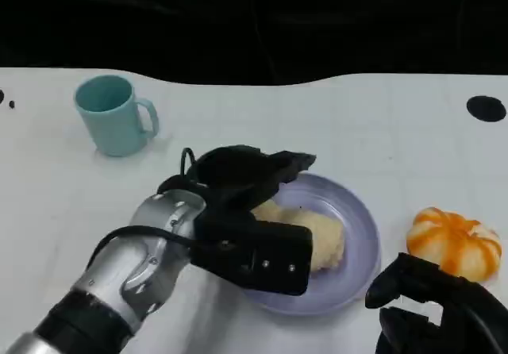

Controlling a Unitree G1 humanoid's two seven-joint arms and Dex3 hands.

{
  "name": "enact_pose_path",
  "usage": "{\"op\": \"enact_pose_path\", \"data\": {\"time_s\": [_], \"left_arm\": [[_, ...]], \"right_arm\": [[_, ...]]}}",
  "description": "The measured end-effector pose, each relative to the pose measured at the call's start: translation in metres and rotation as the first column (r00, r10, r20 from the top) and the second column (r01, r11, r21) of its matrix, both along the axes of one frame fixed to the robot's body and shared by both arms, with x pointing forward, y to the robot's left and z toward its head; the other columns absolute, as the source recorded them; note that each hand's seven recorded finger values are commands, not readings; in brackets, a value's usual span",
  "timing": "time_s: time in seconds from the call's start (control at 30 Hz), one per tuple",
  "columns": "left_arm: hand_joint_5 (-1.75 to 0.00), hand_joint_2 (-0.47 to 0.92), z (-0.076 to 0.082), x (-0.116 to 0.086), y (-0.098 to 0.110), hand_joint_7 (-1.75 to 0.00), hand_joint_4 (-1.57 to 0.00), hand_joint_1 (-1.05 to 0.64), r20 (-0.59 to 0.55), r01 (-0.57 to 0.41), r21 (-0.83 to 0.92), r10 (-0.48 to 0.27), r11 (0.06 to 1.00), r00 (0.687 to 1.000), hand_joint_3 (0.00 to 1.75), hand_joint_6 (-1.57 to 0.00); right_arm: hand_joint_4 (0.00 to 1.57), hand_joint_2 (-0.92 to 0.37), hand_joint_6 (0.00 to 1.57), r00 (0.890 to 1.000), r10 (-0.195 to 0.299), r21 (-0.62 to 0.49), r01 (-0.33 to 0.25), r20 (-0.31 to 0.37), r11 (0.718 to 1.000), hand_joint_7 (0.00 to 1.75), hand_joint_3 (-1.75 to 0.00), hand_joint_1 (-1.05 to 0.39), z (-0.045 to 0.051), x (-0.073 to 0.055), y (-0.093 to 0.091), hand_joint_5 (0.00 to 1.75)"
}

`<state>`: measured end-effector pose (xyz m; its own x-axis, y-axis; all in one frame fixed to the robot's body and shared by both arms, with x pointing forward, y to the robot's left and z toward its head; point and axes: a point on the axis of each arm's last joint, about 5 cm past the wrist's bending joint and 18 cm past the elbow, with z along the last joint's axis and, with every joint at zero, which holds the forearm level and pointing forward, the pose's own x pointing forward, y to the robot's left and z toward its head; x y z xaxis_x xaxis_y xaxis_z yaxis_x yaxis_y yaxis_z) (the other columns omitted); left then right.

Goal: Grasp the towel on the left side of the plate with the left hand and place it into the plate.

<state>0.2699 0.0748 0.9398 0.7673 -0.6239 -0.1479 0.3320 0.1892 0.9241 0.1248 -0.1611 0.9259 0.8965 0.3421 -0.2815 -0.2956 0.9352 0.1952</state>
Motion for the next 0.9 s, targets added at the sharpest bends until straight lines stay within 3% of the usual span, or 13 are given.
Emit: {"op": "enact_pose_path", "data": {"time_s": [0.17,0.3,0.37,0.4,0.47,0.53,0.57,0.73,0.9], "left_arm": [[-0.42,0.92,-0.003,-0.012,0.021,-0.1,-0.49,-0.41,-0.004,-0.039,-0.131,0.039,0.991,0.999,0.14,-0.35],[-0.93,0.92,-0.013,-0.025,0.033,-0.18,-0.7,-0.2,0.006,-0.067,-0.267,0.071,0.961,0.997,0.22,-0.74],[-1.08,0.91,-0.014,-0.031,0.038,-0.22,-0.72,-0.16,-0.015,-0.092,-0.324,0.092,0.941,0.996,0.3,-0.85],[-1.26,0.87,-0.014,-0.033,0.041,-0.32,-0.71,-0.15,-0.032,-0.109,-0.356,0.104,0.928,0.994,0.41,-0.89],[-1.4,0.68,-0.014,-0.038,0.049,-0.81,-0.72,-0.12,-0.079,-0.158,-0.456,0.136,0.876,0.987,0.82,-0.79],[-1.53,0.61,-0.017,-0.045,0.056,-1.13,-0.72,-0.11,-0.137,-0.208,-0.562,0.157,0.8,0.978,1.01,-0.72],[-1.57,0.6,-0.02,-0.049,0.059,-1.21,-0.73,-0.11,-0.164,-0.23,-0.597,0.163,0.768,0.973,1.05,-0.7],[-1.71,0.56,-0.027,-0.068,0.072,-1.39,-0.73,-0.11,-0.239,-0.301,-0.707,0.184,0.64,0.953,1.1,-0.69],[-1.75,0.59,-0.028,-0.086,0.079,-1.44,-0.74,-0.11,-0.277,-0.344,-0.779,0.205,0.525,0.939,1.11,-0.68]], "right_arm": [[0.62,-0.73,0.48,1.0,0.003,-0.002,-0.003,0.001,1.0,1.59,-1.03,-0.04,-0.0002,0.0,-0.001,1.75],[0.62,-0.74,0.48,1.0,0.002,-0.008,-0.002,0.004,1.0,1.6,-1.03,-0.03,-0.0002,0.0,-0.001,1.75],[0.62,-0.75,0.48,1.0,-0.006,-0.019,0.006,0.005,1.0,1.6,-1.03,-0.03,-0.0002,0.0,-0.002,1.75],[0.62,-0.76,0.47,1.0,-0.008,-0.024,0.008,0.006,1.0,1.62,-1.01,-0.04,-0.0002,0.0,-0.002,1.75],[0.61,-0.77,0.46,1.0,-0.014,-0.027,0.014,0.011,1.0,1.63,-1.0,-0.04,-0.0001,-0.001,-0.002,1.75],[0.62,-0.78,0.46,1.0,-0.023,-0.03,0.023,0.013,0.999,1.65,-1.0,-0.03,-0.0003,-0.001,-0.004,1.75],[0.63,-0.78,0.46,1.0,-0.028,-0.032,0.028,0.014,0.999,1.66,-1.0,-0.03,-0.0004,-0.001,-0.004,1.75],[0.64,-0.77,0.46,0.999,-0.039,-0.039,0.04,0.029,0.998,1.68,-1.01,-0.04,-0.0002,-0.002,-0.004,1.75],[0.67,-0.76,0.47,0.999,-0.036,-0.039,0.038,0.04,0.999,1.69,-1.03,-0.05,-0.0004,-0.001,-0.003,1.75]]}}
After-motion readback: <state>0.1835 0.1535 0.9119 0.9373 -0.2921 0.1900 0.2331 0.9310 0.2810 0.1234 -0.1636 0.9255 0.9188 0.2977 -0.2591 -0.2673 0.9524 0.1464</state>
